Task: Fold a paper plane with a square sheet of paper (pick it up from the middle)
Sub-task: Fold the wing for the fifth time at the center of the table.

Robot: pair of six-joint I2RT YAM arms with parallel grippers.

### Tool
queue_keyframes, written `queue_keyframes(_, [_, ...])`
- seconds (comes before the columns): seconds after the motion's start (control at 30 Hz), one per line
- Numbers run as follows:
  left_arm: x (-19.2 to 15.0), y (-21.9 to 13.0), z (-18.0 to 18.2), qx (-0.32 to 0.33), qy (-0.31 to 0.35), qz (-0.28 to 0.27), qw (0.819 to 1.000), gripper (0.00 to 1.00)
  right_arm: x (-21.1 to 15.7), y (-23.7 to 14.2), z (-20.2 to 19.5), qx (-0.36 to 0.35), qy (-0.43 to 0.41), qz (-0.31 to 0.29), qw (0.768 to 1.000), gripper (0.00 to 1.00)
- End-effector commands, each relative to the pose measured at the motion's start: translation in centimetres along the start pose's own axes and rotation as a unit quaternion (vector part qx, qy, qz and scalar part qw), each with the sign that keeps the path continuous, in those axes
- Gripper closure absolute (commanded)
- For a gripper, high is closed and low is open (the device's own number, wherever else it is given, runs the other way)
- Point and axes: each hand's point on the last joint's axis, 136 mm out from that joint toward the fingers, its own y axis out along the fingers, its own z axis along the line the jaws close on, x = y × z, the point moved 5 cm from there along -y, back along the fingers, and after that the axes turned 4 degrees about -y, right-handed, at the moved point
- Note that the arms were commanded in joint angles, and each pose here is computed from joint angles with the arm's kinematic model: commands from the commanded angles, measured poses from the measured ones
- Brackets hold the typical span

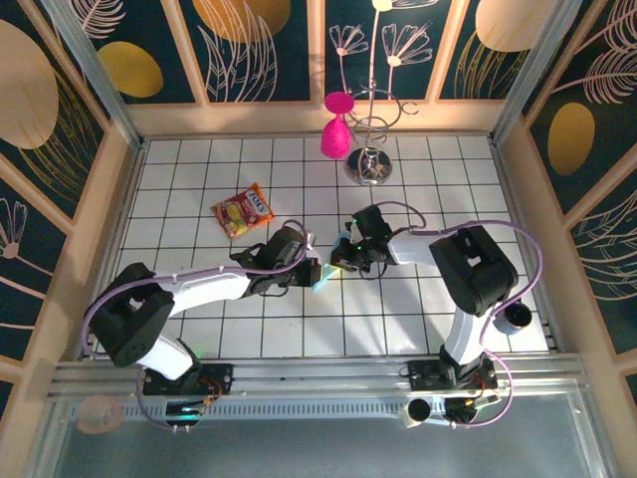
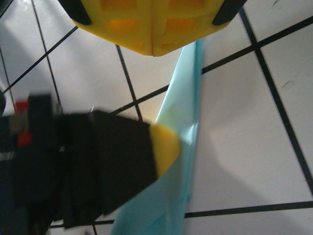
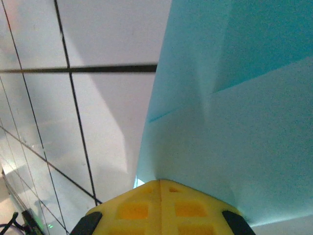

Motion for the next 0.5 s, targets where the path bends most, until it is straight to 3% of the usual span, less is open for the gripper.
queue_keyframes(0.0, [-0.2,1.5,0.1,-0.016,-0.035,0.006,0.999,1.00,-3.0,0.8,-1.9,-0.039,0.050,0.045,0.997,0.97])
queue_keyframes(0.47, [-2.0,3.8,3.4,0.044,-0.065,0.033,0.996,1.00,-1.1,-0.7,0.2,-0.009,0.012,0.016,1.000,0.97])
